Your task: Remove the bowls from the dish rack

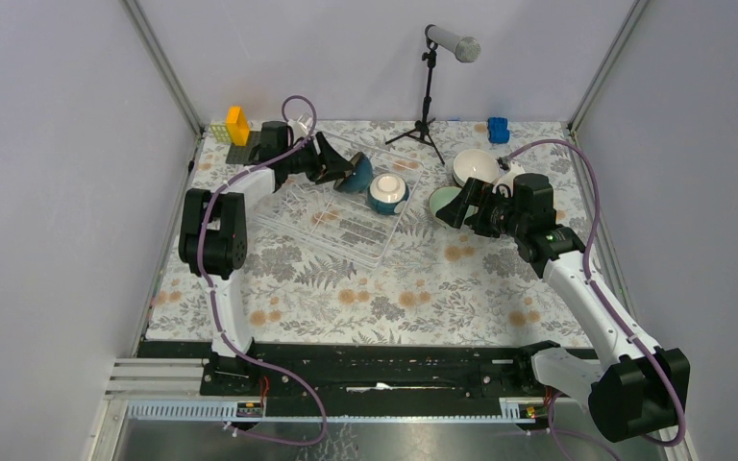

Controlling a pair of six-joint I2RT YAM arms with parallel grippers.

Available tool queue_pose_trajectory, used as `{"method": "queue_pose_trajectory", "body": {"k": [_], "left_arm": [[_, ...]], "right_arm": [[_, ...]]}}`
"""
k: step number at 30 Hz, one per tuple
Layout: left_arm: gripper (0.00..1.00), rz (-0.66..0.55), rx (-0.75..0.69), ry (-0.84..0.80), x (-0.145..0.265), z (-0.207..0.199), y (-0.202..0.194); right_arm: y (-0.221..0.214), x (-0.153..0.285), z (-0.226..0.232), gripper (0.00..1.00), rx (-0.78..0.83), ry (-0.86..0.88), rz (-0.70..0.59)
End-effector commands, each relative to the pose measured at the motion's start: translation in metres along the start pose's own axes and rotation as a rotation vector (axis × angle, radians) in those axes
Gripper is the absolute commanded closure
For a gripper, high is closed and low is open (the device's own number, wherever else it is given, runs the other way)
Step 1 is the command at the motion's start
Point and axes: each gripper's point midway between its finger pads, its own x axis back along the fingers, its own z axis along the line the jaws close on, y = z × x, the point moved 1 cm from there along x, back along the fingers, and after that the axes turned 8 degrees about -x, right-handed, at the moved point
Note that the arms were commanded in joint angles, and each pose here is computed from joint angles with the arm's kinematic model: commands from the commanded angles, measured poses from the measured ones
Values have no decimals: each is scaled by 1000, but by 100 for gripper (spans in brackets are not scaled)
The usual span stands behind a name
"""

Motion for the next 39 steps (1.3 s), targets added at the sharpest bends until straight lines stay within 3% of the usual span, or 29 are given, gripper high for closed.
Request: {"method": "queue_pose_trajectory", "body": {"k": [1, 8, 12, 17, 21, 31, 35, 39], "left_arm": [[43, -70, -99, -9, 2, -20, 19], [43, -62, -206, 52, -10, -32, 18], [49, -52, -235, 74, -18, -34, 15], [71, -34, -269, 132, -24, -29, 14], [100, -43, -345, 99, -23, -53, 15], [100, -203, -492, 137, 27, -125, 39], [100, -225, -535, 103, 42, -164, 21], [100, -238, -573, 181, 55, -187, -4]], "right_arm": [[7, 5, 11, 0, 28, 42, -31], [5, 4, 10, 0, 26, 37, -24], [5, 3, 10, 0, 26, 38, -21], [5, 3, 10, 0, 26, 39, -21], [5, 4, 10, 1, 26, 40, -20], [6, 8, 7, 0, 23, 11, -31], [7, 9, 5, 0, 22, -2, -40], [9, 11, 4, 1, 19, -19, -49]]}}
